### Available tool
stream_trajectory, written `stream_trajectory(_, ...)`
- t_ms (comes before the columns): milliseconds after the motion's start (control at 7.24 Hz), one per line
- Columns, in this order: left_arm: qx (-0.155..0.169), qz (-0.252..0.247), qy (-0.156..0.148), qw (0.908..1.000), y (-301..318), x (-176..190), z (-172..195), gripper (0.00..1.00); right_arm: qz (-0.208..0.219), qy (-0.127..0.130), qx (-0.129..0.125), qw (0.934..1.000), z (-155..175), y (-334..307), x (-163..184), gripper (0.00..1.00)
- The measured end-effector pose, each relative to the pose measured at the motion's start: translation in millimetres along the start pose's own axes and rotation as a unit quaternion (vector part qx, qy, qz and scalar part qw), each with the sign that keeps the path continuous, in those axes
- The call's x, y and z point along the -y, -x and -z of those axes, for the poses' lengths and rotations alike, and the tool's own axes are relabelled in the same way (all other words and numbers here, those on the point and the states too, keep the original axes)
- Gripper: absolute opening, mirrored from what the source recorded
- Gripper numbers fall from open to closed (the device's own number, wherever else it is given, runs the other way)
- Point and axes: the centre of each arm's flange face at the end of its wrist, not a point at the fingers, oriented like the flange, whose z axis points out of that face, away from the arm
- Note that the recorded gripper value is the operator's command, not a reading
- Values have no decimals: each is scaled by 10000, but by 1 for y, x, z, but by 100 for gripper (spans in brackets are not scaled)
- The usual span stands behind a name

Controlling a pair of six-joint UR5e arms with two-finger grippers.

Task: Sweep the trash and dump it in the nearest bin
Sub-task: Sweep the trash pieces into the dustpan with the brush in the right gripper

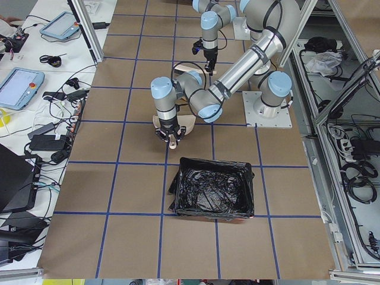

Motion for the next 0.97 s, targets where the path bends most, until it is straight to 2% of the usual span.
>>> stream_trajectory(276, -13, -48, -4, 10000, 4, 2, -10, 0, -275, 22, -25, 9996, -1, 16, -32, 0)
stream_trajectory(967, -25, -216, 51, 9998, 11, 9, -17, 0, -348, 52, 162, 9992, -6, 67, -30, 0)
